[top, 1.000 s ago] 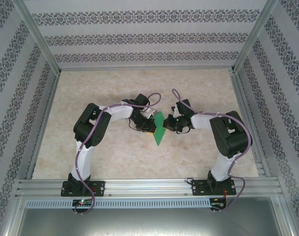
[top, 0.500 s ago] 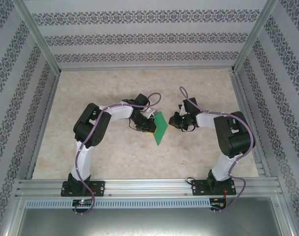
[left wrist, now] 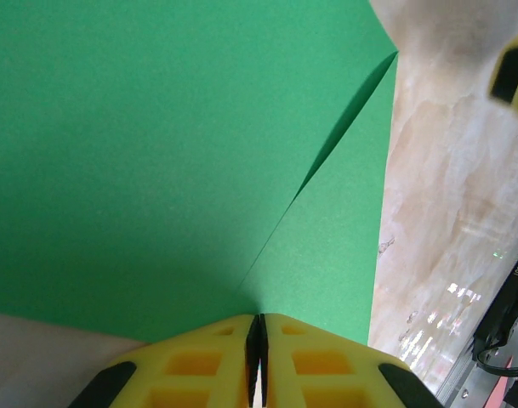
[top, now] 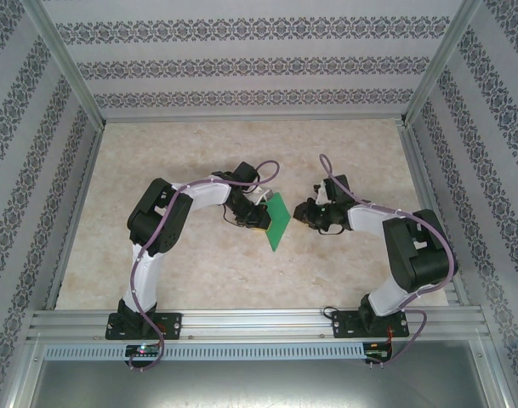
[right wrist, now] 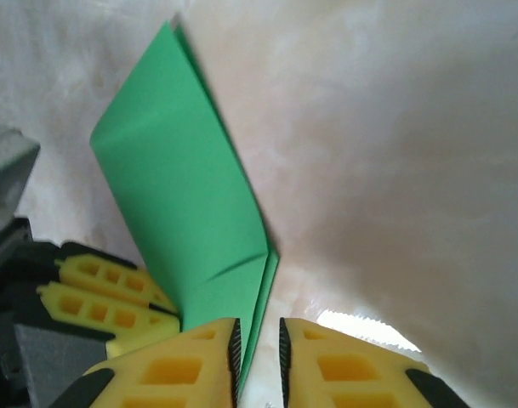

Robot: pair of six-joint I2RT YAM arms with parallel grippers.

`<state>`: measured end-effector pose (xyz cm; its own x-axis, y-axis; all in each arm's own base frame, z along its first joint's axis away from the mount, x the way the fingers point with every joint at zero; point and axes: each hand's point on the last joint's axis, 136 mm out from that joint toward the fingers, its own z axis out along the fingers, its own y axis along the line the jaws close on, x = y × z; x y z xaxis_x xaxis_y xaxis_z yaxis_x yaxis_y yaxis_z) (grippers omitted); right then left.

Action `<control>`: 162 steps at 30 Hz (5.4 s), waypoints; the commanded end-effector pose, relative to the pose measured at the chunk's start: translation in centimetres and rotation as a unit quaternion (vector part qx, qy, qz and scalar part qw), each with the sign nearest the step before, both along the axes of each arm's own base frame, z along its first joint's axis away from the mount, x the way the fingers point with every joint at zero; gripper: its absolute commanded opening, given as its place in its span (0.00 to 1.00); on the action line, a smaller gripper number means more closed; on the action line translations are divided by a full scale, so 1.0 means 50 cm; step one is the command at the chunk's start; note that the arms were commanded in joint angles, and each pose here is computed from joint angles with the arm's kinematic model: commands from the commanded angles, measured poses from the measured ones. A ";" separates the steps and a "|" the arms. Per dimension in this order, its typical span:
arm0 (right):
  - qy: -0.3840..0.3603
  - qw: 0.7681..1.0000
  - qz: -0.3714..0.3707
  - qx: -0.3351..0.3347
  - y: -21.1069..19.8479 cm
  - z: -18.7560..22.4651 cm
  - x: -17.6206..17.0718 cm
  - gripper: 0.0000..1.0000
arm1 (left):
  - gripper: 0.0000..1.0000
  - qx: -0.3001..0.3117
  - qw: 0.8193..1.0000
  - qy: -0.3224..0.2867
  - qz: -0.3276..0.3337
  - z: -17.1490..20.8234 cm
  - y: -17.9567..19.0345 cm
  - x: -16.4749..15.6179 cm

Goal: Fold a paper plane with a square sheet of paper (pick it up from the middle)
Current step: Third fold the triangle at the center of the table, then fourth fold the wing at the center of the table.

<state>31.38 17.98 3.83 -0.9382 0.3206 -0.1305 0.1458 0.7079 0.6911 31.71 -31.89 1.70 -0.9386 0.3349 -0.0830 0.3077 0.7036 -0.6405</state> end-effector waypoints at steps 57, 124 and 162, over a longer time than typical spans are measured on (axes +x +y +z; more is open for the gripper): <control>0.019 0.995 0.032 0.088 0.074 -0.019 -0.007 0.25 | 0.16 0.096 0.995 0.016 0.005 -0.085 0.065 -0.021; -0.012 0.997 0.069 0.032 0.142 0.030 -0.034 0.10 | 0.13 0.102 0.995 0.003 0.011 -0.075 0.066 -0.008; 0.030 0.997 0.062 0.030 0.151 -0.036 -0.034 0.09 | 0.03 0.038 0.999 -0.018 0.023 0.000 0.032 0.007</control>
